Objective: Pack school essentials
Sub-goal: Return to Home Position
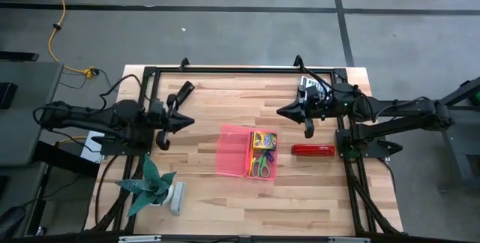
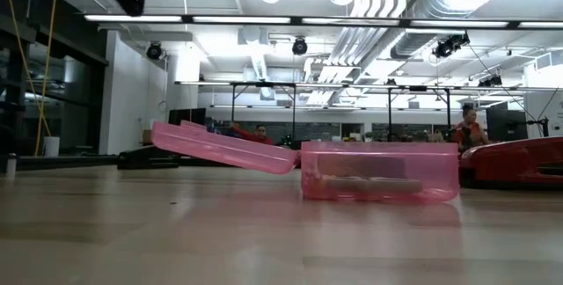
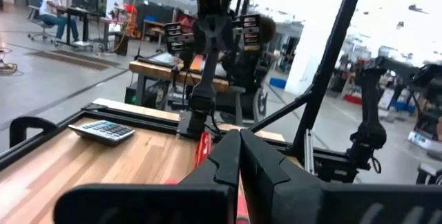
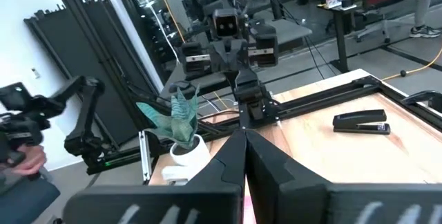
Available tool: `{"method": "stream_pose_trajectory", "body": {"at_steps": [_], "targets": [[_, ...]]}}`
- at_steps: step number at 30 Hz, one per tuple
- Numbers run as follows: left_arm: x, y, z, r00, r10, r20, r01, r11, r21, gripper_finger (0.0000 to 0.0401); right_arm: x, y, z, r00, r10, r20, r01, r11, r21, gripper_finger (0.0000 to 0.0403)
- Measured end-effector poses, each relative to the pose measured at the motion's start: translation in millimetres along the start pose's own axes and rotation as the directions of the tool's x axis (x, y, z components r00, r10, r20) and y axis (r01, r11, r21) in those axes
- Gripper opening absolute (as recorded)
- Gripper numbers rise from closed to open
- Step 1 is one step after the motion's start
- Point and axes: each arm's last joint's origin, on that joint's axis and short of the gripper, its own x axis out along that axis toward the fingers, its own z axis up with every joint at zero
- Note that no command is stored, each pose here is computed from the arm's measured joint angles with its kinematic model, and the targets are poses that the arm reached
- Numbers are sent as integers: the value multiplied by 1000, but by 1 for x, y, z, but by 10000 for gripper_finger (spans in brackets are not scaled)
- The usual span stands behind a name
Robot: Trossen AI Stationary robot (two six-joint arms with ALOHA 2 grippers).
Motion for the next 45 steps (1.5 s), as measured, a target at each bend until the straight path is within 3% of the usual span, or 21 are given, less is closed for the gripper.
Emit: {"method": "stream_pose_trajectory", "body": {"at_steps": [8, 17, 26, 33, 37, 45], "targets": [[-35, 10, -36, 997, -12, 77, 14, 999, -30, 0, 0, 0, 0, 1000, 7, -2, -7, 1000, 11, 0], [-53, 18, -67, 988, 0, 156, 11, 998, -66, 0, 0, 0, 0, 1000, 9, -2, -9, 997, 75, 0], [-50, 24, -96, 998, 25, -49, -30, 995, -92, 0, -4, 2, 2, 1000, 15, 13, -16, 995, 99, 0], [-49, 23, -98, 996, -8, -85, -1, 995, -102, 0, -21, 5, 6, 1000, 14, 6, -15, 996, 86, 0], [-49, 23, -98, 996, -7, -86, -2, 994, -108, 0, -39, 4, -8, 999, 39, 9, -40, 995, 87, 0], [-49, 24, -98, 996, -6, -85, -3, 994, -108, 0, -76, -4, -62, 990, 98, 101, -106, 992, 75, 0]]}}
